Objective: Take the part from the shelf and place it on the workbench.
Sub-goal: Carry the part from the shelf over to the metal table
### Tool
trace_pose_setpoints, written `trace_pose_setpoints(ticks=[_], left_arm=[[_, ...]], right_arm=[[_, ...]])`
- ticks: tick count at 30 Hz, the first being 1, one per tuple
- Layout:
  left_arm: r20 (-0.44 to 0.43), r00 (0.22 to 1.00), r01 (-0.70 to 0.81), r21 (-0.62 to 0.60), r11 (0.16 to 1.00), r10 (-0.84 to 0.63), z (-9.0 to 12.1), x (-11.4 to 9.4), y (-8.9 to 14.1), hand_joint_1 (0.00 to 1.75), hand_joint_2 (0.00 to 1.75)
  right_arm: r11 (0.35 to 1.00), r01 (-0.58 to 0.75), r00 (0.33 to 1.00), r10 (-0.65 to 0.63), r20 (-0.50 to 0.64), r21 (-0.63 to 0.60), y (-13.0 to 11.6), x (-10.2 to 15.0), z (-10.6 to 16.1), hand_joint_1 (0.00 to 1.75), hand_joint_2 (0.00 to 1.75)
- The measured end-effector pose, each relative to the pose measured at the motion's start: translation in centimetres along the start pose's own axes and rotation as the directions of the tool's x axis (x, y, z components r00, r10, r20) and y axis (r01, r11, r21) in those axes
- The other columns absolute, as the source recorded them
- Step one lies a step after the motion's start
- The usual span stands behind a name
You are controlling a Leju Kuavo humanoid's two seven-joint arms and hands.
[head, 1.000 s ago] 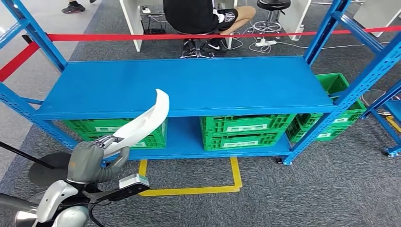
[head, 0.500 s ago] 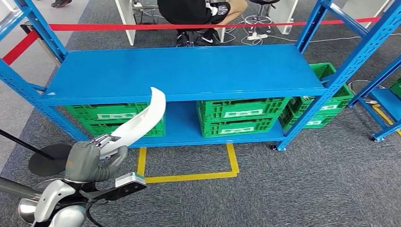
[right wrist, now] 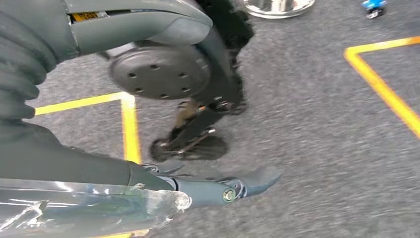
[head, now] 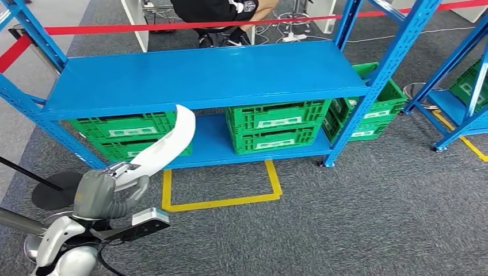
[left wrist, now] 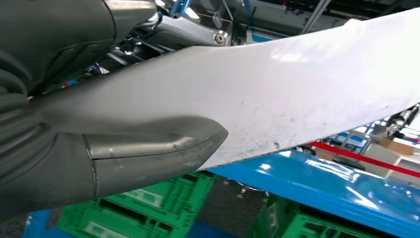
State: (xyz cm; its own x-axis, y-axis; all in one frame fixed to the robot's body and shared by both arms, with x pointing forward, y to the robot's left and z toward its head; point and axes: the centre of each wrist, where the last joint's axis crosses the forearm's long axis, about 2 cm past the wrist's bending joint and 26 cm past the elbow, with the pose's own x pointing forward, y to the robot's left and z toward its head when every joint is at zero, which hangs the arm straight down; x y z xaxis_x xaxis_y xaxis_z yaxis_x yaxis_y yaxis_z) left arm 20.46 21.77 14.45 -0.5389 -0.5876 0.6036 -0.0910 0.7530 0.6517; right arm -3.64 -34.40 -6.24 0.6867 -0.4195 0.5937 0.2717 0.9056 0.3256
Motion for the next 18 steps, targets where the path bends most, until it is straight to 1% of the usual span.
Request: trace_pose_setpoints(ticks=[12, 18], left_arm=[[0.004, 1.000, 0.003, -0.012, 1.000, -0.003, 0.31, -0.57, 0.03, 1.75, 1.75], [0.000, 1.000, 0.008, -0.008, 1.000, -0.008, 0.29, -0.95, 0.22, 1.75, 1.75]], right_arm=[[0.999, 0.019, 1.000, -0.019, 0.017, -0.040, 0.15, -0.12, 0.06, 0.00, 1.75], [0.997, 0.040, 0.999, -0.038, 0.024, -0.059, 0.00, -0.61, 0.58, 0.00, 1.75]])
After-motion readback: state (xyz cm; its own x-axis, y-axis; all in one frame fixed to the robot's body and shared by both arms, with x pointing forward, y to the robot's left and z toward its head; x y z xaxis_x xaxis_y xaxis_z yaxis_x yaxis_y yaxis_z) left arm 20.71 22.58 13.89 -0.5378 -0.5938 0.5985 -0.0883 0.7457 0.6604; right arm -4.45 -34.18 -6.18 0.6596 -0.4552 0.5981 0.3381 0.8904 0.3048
